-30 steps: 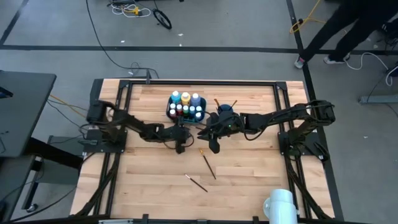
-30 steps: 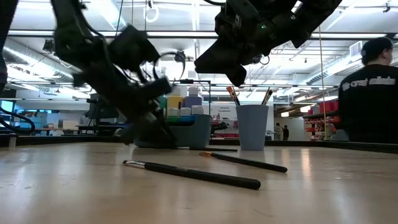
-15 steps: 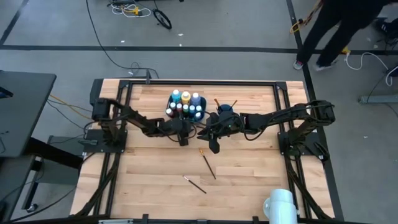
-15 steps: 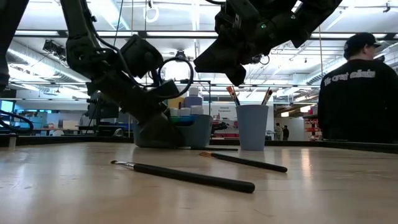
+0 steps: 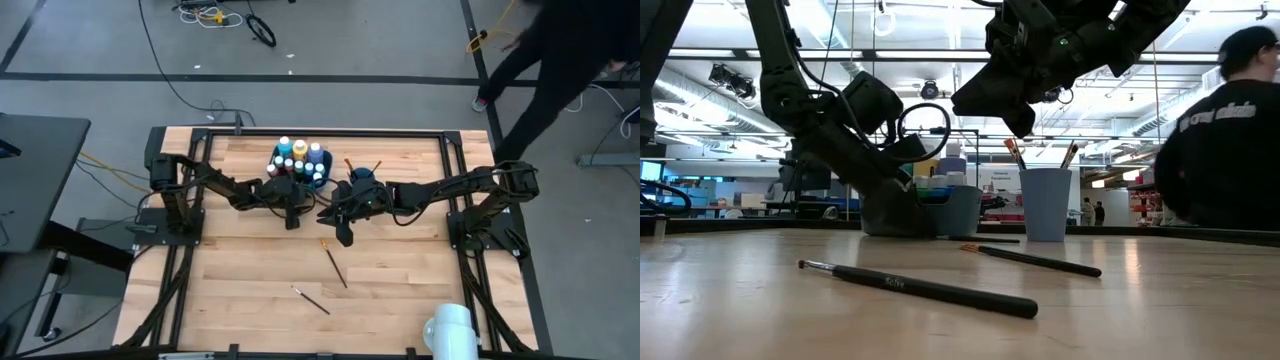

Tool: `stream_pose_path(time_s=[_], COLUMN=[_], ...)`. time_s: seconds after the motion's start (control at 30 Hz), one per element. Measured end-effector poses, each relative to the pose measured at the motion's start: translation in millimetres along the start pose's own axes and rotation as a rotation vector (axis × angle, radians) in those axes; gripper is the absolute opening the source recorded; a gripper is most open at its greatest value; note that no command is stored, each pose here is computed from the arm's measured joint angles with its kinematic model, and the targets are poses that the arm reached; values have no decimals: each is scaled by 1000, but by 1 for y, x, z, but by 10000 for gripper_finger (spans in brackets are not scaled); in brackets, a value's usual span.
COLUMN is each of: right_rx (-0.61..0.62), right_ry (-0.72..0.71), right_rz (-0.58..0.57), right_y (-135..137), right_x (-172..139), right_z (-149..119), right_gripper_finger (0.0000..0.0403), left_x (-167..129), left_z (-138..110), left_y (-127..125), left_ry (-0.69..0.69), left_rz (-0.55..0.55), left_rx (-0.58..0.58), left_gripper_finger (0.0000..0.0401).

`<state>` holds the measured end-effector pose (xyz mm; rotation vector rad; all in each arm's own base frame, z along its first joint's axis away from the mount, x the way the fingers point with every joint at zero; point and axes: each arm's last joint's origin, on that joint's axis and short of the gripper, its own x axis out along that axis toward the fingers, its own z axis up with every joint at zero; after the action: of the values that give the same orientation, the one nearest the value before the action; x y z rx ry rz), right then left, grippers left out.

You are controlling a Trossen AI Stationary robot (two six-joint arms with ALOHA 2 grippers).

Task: Pick & Place Paint Supplies
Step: Put the silver paint brush into the blue cup

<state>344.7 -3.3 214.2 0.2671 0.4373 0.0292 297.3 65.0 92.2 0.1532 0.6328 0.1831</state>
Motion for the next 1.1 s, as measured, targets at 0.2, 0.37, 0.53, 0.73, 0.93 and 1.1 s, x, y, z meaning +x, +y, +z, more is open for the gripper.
stream_pose_path(time_s=[0.2, 0.37, 0.53, 0.73, 0.93, 1.1], right_rx=[0, 0, 0, 0, 0, 0], right_ry=[0, -1, -1, -2, -2, -2], right_rz=[0, 0, 0, 0, 1, 2], right_y=[0, 0, 0, 0, 0, 0], right_x=[0, 0, 0, 0, 0, 0], right_z=[0, 0, 0, 0, 0, 0], right_gripper_finger=[89, 89, 89, 89, 89, 89], left_x=[0, 0, 1, 0, 0, -1], left_z=[-2, -4, -7, -13, -14, -11], left_y=[4, 14, 23, 28, 27, 13], left_ry=[14, 3, -12, 37, 34, 33], left_rz=[35, -10, -97, -115, -159, -290], left_rx=[31, 23, -25, -40, -72, -127], left_gripper_finger=[155, 154, 154, 154, 154, 154])
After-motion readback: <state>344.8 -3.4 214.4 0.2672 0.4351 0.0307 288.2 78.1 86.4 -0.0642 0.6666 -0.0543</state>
